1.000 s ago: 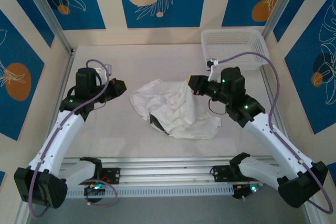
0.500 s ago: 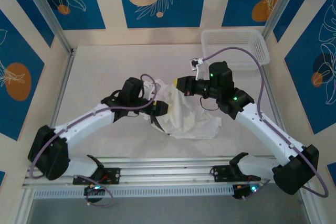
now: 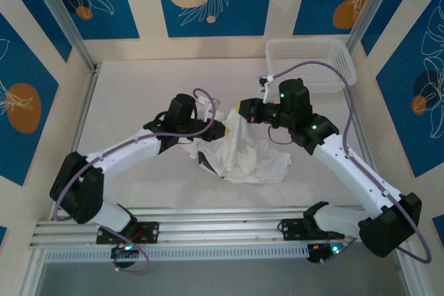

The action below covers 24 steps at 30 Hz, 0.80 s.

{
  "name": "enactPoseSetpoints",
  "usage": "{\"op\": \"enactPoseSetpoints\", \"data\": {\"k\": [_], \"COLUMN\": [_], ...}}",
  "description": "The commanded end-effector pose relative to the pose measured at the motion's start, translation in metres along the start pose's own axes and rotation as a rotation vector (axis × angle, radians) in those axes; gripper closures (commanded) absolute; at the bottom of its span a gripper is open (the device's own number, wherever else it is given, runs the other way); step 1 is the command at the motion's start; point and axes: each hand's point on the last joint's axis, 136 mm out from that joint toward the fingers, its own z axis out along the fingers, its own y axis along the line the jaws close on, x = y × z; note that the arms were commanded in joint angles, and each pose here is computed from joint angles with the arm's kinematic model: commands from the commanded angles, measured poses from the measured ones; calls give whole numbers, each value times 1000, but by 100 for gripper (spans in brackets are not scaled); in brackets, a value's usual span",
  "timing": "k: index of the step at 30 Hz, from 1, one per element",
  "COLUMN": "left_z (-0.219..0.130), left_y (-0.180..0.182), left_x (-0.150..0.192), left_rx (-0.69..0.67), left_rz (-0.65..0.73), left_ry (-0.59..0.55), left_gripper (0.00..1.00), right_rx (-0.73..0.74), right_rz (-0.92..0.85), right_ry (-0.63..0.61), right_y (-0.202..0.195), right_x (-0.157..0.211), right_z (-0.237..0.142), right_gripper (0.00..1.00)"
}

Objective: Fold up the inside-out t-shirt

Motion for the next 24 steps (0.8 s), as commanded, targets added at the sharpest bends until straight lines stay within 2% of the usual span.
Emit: {"op": "enactPoseSetpoints", "data": {"k": [1, 5, 9, 10, 15, 19, 24], "left_z": [-43, -66, -69, -69, -61, -58, -58], "left_y": [-41, -58, -56, -51, -37, -32, -33], "left_x": [-36, -40, -33, -30, -24, -28, -32], "left_rx": [126, 157, 127, 103, 54, 34, 38], "left_rz": [-47, -60, -71, -76, -107, -136, -170], "left_ry": [-130, -136, -103, -98, -70, -83, -85], "left_gripper": [100, 100, 100, 100, 100, 100, 100], "right_rx": [138, 227, 219, 213, 123, -49, -25], "right_rz": [153, 188, 201, 184, -38, -197, -278], "right_ry": [14, 115, 122, 96, -31, -54, 23], "right_y": [-59, -98, -91, -83, -28, 22, 39], "right_x": [10, 33, 38, 36, 44, 82, 104], "right_z": [-4, 1, -8, -15, -32, -9, 41], "right_gripper": [98, 94, 81, 74, 57, 48, 43]}}
